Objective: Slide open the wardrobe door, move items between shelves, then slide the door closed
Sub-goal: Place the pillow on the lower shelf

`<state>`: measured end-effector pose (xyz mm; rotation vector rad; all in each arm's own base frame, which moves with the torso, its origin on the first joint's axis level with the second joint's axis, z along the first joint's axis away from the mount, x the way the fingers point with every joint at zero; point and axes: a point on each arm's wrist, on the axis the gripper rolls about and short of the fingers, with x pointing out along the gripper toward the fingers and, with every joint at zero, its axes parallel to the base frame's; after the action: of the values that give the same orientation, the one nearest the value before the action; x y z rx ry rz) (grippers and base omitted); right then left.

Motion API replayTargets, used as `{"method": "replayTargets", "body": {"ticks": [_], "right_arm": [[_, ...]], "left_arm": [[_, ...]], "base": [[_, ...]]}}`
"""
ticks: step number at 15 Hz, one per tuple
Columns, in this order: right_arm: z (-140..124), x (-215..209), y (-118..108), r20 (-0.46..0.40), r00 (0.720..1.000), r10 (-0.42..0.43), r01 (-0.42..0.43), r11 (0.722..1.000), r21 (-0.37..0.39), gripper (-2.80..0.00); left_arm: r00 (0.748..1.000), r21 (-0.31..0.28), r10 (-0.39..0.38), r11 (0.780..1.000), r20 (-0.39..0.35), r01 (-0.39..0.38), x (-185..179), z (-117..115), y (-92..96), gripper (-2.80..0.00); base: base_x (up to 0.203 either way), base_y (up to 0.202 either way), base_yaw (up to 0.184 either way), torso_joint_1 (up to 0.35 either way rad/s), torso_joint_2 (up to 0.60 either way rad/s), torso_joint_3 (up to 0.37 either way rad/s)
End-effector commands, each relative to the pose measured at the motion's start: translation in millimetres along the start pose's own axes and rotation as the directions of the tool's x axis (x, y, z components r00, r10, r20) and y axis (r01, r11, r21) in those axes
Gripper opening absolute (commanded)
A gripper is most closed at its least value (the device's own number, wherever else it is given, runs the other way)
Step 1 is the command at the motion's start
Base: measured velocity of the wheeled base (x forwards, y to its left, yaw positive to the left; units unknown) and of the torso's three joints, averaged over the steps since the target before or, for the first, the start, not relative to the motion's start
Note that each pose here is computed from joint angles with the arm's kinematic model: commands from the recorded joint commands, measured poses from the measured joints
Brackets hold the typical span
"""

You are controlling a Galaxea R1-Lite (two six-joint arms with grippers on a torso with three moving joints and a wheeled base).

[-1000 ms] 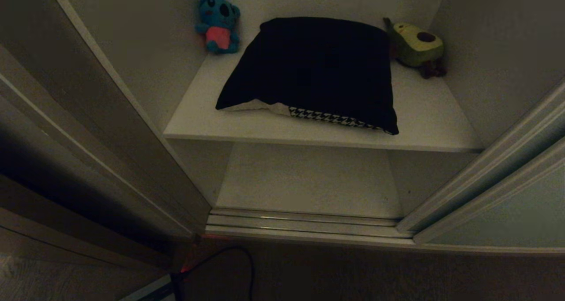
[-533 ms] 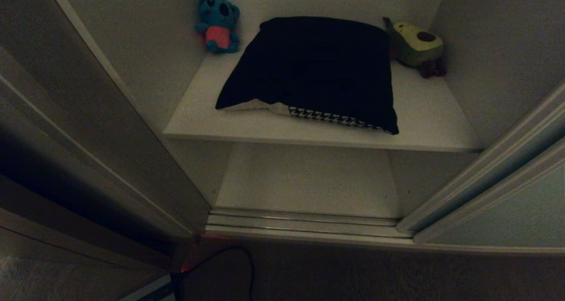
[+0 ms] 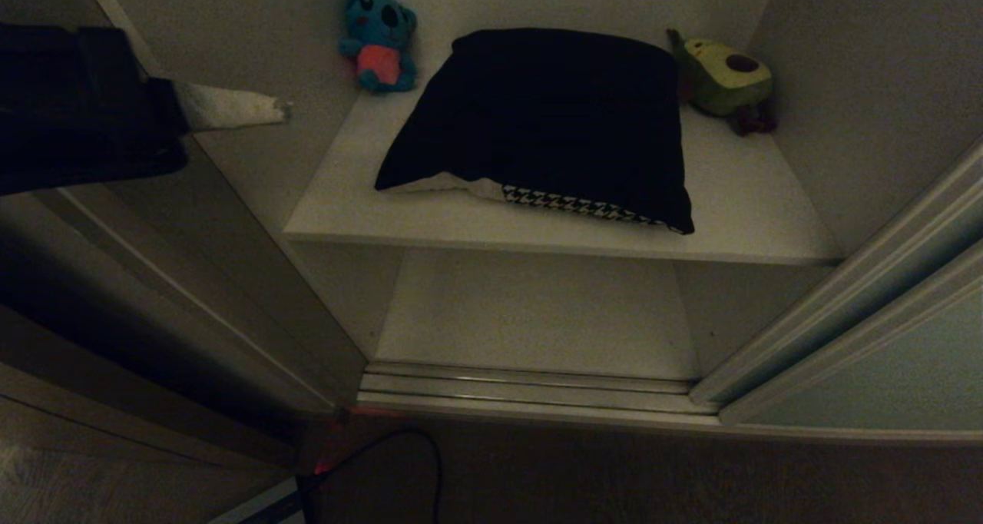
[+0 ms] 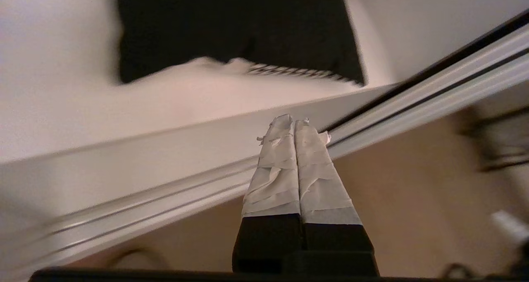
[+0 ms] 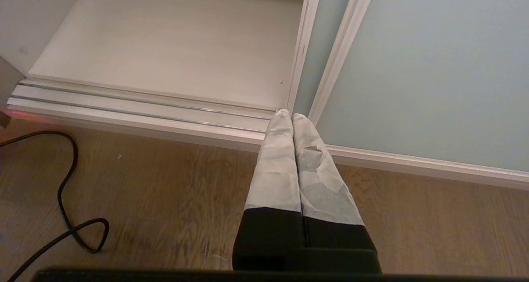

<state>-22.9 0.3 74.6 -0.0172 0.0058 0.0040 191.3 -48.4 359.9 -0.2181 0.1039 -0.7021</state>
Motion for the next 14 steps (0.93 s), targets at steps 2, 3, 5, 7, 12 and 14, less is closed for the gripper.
{"method": "replayTargets", "body": {"ticks": [2,3,5,7,12,14], "right_arm": [[-0.8,0.3,0.0,-0.003,1.000,0.001,-0.001,1.000,-0.001,-2.80],[-0.9,0.3,0.0,-0.003,1.000,0.001,-0.001,1.000,0.000,-2.80],[-1.3,0.4,0.0,-0.005,1.000,0.001,-0.001,1.000,-0.001,-2.80],[-1.3,0.4,0.0,-0.005,1.000,0.001,-0.001,1.000,-0.001,-2.80],[-1.0,0.3,0.0,-0.004,1.000,0.001,-0.001,1.000,-0.001,-2.80],[-1.3,0.4,0.0,-0.005,1.000,0.001,-0.001,1.000,0.000,-2.80]], "left_arm": [[0.993,-0.117,-0.046,0.993,-0.108,0.033,67.7,-19.6,22.4,-2.80],[0.991,-0.132,-0.039,0.991,-0.128,0.022,80.0,-25.8,28.5,-2.80],[0.990,-0.161,0.014,0.986,-0.143,-0.037,104.7,-36.8,43.5,-2.80],[0.987,-0.219,0.125,0.965,-0.101,-0.145,126.8,-39.8,57.7,-2.80],[0.984,-0.269,0.166,0.946,-0.070,-0.179,137.4,-34.0,62.8,0.00],[0.978,-0.283,0.190,0.936,-0.088,-0.207,140.5,-40.0,66.6,0.00]], "base": [[0.000,0.000,0.000,0.000,0.00,0.000],[0.000,0.000,0.000,0.000,0.00,0.000],[0.000,0.000,0.000,0.000,0.00,0.000],[0.000,0.000,0.000,0.000,0.00,0.000],[0.000,0.000,0.000,0.000,0.00,0.000],[0.000,0.000,0.000,0.000,0.00,0.000]]}}
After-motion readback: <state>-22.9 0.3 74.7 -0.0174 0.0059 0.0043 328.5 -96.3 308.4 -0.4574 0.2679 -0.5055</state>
